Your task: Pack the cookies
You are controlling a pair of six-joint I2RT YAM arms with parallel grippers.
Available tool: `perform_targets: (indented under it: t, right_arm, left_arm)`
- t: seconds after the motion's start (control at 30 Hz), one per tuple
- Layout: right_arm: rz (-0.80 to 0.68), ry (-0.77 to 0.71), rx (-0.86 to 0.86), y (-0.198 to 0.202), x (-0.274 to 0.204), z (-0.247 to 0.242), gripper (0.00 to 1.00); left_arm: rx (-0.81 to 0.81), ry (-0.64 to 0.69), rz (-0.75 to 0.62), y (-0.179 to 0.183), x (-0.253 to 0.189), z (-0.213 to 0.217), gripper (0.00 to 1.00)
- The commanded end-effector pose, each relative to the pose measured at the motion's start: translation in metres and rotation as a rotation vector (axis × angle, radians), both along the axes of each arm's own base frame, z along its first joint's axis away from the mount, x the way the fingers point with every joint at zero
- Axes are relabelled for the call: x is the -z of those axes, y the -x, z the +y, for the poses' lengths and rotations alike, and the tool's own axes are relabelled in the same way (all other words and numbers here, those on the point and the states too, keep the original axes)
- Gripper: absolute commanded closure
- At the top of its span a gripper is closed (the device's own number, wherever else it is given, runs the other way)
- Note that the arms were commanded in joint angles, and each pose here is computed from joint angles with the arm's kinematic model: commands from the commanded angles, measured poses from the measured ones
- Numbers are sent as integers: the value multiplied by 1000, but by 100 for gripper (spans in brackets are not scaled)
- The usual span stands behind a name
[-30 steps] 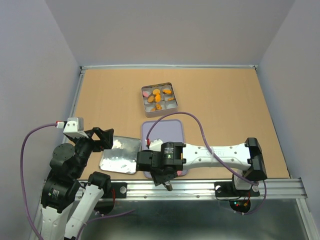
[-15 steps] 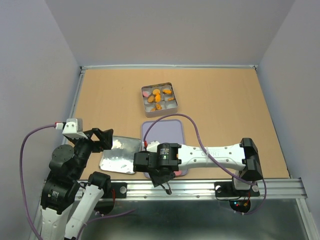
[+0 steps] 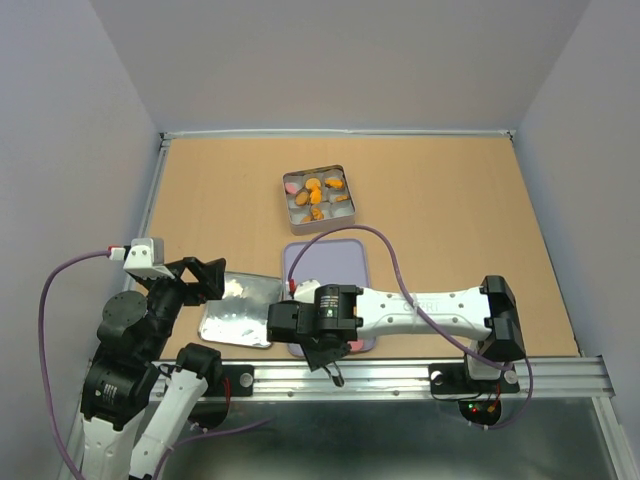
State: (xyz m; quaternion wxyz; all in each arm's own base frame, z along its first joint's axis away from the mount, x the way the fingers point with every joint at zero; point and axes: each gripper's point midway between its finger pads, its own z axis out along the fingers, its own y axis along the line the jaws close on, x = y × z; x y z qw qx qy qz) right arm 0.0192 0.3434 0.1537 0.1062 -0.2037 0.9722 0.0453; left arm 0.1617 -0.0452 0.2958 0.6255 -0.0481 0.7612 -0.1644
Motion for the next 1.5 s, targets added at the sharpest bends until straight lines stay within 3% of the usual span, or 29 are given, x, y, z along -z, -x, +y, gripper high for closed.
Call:
perform_targets:
  t: [0.0, 0.3, 0.6, 0.83, 1.1, 1.47]
  right_arm:
    - [-70, -39, 51, -25, -30, -4, 75]
    - [-181, -174, 157, -103, -84, -6, 76]
    - [-294, -258, 256, -232, -134, -26, 75]
    - [-301, -205, 321, -303, -119, -58, 76]
    - [-248, -102, 335, -314, -77, -72, 76]
    - [-194, -81, 342, -311, -40, -72, 73]
  left_arm:
    - [-7, 13, -35, -4, -9, 0, 1]
    - [-6, 11, -29, -5, -8, -1, 1]
    - [-7, 11, -28, -5, -8, 0, 1]
    - [-14, 13, -29, -5, -8, 1, 1]
    - [-7, 6, -18, -7, -6, -1, 1]
    - [14, -2, -8, -9, -4, -5, 1]
